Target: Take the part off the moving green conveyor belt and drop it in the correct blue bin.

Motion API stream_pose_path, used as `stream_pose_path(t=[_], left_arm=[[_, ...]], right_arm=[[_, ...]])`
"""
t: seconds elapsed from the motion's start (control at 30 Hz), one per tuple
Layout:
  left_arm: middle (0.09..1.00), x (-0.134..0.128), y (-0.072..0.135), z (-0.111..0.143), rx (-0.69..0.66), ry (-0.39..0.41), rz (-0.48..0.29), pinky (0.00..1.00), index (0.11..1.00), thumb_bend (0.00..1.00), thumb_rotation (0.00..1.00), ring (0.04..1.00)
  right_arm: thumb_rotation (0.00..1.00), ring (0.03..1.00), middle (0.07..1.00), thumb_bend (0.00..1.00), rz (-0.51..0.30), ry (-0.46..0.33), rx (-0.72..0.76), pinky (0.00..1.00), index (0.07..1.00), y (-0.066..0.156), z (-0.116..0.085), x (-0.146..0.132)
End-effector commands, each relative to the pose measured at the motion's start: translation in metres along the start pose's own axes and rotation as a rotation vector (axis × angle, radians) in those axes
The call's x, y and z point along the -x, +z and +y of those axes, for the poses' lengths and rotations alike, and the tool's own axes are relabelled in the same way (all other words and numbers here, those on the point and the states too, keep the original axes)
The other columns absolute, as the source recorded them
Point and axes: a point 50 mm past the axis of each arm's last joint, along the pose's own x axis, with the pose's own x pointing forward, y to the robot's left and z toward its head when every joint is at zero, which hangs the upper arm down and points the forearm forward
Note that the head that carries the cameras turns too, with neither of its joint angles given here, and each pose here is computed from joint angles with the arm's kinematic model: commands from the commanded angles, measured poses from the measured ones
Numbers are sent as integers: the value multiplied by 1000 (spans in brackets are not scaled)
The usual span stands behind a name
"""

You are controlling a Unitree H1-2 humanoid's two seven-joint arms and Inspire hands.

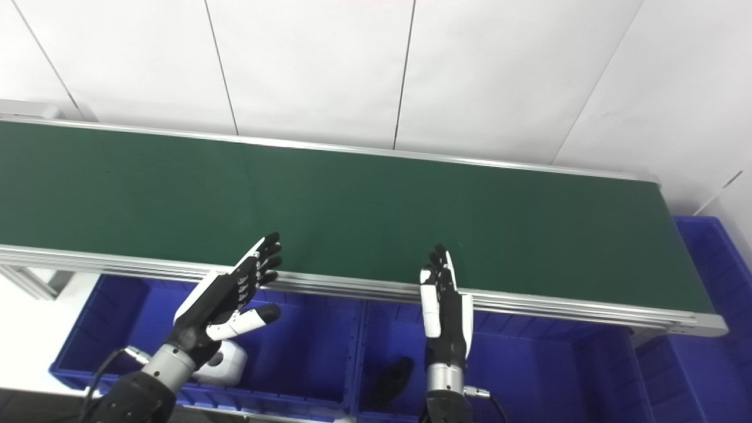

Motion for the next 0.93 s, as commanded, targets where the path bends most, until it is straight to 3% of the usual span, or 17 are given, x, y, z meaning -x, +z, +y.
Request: stream_pose_path(t=[0.0, 0.17, 0.43, 0.9], left_arm=[[1000, -8, 7, -13, 3, 27, -82, 996, 1000, 671, 621, 999], [1000, -17, 0, -36, 14, 46, -124, 1000, 1000, 663, 590, 1000], [1000, -21, -6, -69, -14, 12, -162, 1000, 1000, 630, 500, 1000], [1000, -12, -13, -85, -30, 6, -162, 976, 1000, 633, 489, 1000]], right_arm=[[984, 921, 939, 817, -56, 7, -16, 912, 965, 7, 7, 2], [1000, 912, 940, 816, -52, -22, 26, 908, 961, 2, -5, 11], [1000, 907, 946, 788, -46, -40, 35, 915, 968, -8, -26, 26], [1000, 885, 922, 823, -31, -28, 58, 878, 962, -20, -43, 35]])
